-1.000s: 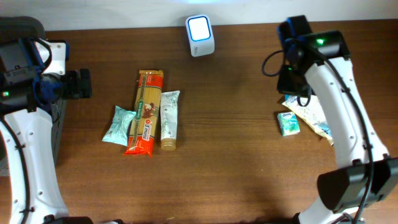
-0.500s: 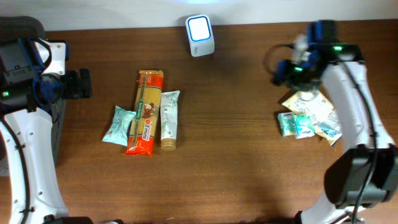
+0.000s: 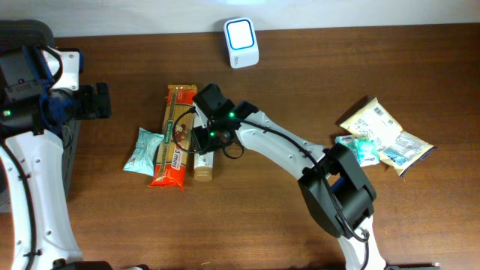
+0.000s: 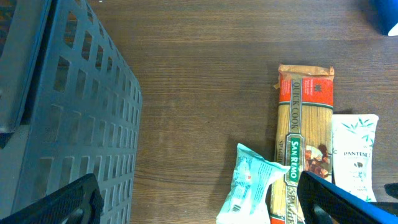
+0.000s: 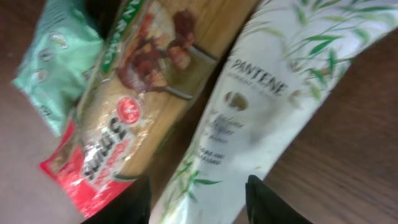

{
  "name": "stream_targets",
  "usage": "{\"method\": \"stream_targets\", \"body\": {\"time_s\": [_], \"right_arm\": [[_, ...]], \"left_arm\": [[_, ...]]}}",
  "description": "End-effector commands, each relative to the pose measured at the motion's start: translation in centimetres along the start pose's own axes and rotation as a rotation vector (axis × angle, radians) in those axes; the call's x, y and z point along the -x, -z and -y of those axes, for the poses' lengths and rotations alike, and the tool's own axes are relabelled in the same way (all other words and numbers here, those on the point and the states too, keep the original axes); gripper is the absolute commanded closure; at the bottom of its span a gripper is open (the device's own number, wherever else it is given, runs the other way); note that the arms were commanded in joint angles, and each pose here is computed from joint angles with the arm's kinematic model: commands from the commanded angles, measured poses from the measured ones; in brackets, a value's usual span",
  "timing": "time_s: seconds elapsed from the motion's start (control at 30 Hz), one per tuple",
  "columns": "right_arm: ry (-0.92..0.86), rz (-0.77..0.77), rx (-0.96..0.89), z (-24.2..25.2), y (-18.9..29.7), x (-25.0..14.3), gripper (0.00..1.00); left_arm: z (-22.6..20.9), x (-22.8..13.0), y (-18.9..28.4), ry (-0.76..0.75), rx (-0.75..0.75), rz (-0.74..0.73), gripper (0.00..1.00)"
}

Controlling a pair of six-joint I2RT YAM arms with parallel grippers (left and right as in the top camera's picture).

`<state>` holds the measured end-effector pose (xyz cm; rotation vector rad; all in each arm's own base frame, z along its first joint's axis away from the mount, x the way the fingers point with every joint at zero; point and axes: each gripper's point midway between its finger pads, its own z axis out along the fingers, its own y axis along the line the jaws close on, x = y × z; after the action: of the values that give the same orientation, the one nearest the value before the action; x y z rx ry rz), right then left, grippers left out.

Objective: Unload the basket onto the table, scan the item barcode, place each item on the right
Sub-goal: 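Reach right gripper to white Pantene tube and grasp it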

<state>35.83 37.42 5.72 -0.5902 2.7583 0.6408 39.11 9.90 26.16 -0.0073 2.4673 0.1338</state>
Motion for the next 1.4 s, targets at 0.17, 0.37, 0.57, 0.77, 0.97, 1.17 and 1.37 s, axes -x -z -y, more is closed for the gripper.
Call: {"method": "stream_targets", "body": {"time_s": [0.17, 0.37, 0.57, 0.77, 0.97, 1.17, 1.37], "right_arm": [[-0.067, -0.072, -0.058, 2.0, -2.9, -1.8, 0.96], [-0.010, -0.149, 0.584, -4.0, 6.5, -0.4, 0.96], [-0.017, -0.184, 0.832, -4.4, 4.6, -3.2, 0.96], [-0.174, -0.282, 0.179, 7.1, 0.9, -6.4, 0.92], [-0.237, -0.126, -0.006, 5.5, 4.5, 0.3, 0.13], [-0.376, -0.274, 0.181, 4.7, -2.7, -2.3, 0.20], [-0.421, -0.316, 0.203, 2.6, -4.8, -4.2, 0.37]], "left_arm": [[-0.1, 0.3, 0.4, -0.017, 0.002, 0.013, 0.01], [-0.1, 0.3, 0.4, -0.017, 0.002, 0.013, 0.01], [-0.1, 0.3, 0.4, -0.018, 0.002, 0.013, 0.01], [-0.1, 0.3, 0.4, -0.017, 0.002, 0.013, 0.01], [-0.1, 0.3, 0.4, -0.017, 0.002, 0.013, 0.01], [-0.1, 0.3, 0.4, -0.017, 0.002, 0.013, 0.01], [-0.1, 0.3, 0.4, -0.018, 0.002, 0.013, 0.01]]}}
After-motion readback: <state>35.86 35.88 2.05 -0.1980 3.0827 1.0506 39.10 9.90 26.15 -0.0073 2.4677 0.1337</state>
